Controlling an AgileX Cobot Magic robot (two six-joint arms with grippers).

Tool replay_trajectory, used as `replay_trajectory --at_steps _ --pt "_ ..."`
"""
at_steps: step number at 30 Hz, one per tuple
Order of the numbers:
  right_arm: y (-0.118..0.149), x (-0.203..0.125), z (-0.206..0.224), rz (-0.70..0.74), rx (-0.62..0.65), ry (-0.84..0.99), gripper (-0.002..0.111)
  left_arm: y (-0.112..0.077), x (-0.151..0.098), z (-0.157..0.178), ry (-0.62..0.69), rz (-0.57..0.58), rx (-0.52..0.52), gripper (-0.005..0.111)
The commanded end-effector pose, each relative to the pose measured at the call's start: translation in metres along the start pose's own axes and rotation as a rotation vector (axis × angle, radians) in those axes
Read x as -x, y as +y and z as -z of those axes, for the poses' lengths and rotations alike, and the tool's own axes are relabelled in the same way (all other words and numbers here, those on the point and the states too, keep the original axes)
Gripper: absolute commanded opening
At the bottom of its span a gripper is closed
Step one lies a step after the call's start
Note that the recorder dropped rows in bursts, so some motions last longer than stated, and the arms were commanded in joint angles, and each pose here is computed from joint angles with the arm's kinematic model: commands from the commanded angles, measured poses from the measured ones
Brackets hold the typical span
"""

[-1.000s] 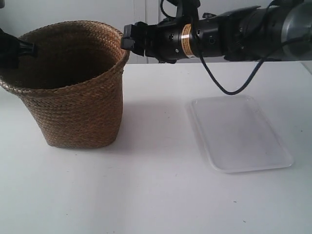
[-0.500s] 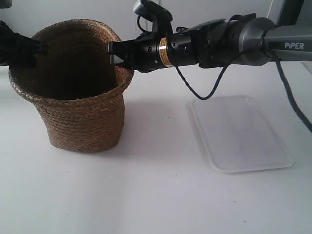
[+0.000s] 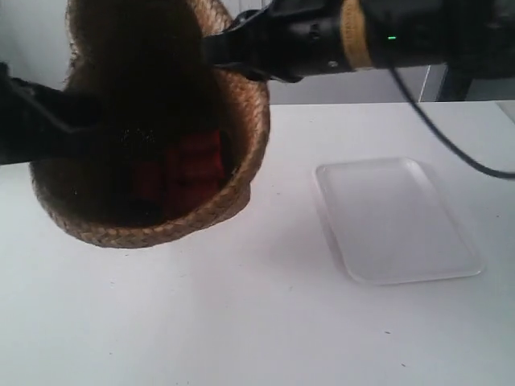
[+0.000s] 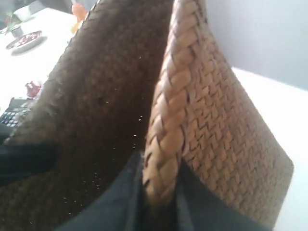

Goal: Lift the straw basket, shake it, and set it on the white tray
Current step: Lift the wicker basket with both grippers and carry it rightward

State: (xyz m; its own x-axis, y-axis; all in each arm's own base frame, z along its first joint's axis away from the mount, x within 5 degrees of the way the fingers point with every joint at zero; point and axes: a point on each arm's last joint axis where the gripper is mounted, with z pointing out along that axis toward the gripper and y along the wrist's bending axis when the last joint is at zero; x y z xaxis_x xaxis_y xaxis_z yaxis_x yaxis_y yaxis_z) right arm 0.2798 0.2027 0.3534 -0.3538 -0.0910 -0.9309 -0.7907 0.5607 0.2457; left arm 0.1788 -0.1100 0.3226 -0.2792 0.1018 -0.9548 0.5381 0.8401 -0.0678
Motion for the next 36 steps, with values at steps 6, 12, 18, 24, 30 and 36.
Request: replay_trajectory --at_steps 6,12,18,24,30,36 --pt "0.007 -0.066 0.063 0.145 -0.358 0.014 0.0 0.0 -0.036 0.032 -0.095 -0.088 0.043 0.0" --pt "0.043 -0.071 0.12 0.184 -0.348 -0.128 0.0 -0.012 -0.045 0.071 -0.189 -0.079 -0.061 0.0" --pt "0.036 -0.079 0.125 0.212 -0.447 -0.12 0.0 -0.002 -0.057 0.066 -0.254 -0.095 0.043 0.0" --pt "0.04 -0.114 0.141 0.095 -0.435 -0.115 0.0 -0.009 -0.065 0.068 -0.155 -0.033 -0.045 0.0" --pt "0.058 -0.077 0.161 0.096 -0.36 -0.282 0.0 -0.018 -0.024 0.089 -0.233 -0.094 -0.116 0.0" --pt "0.044 -0.093 0.141 0.07 -0.416 -0.181 0.0 -0.014 -0.032 0.08 -0.236 -0.07 -0.075 0.0"
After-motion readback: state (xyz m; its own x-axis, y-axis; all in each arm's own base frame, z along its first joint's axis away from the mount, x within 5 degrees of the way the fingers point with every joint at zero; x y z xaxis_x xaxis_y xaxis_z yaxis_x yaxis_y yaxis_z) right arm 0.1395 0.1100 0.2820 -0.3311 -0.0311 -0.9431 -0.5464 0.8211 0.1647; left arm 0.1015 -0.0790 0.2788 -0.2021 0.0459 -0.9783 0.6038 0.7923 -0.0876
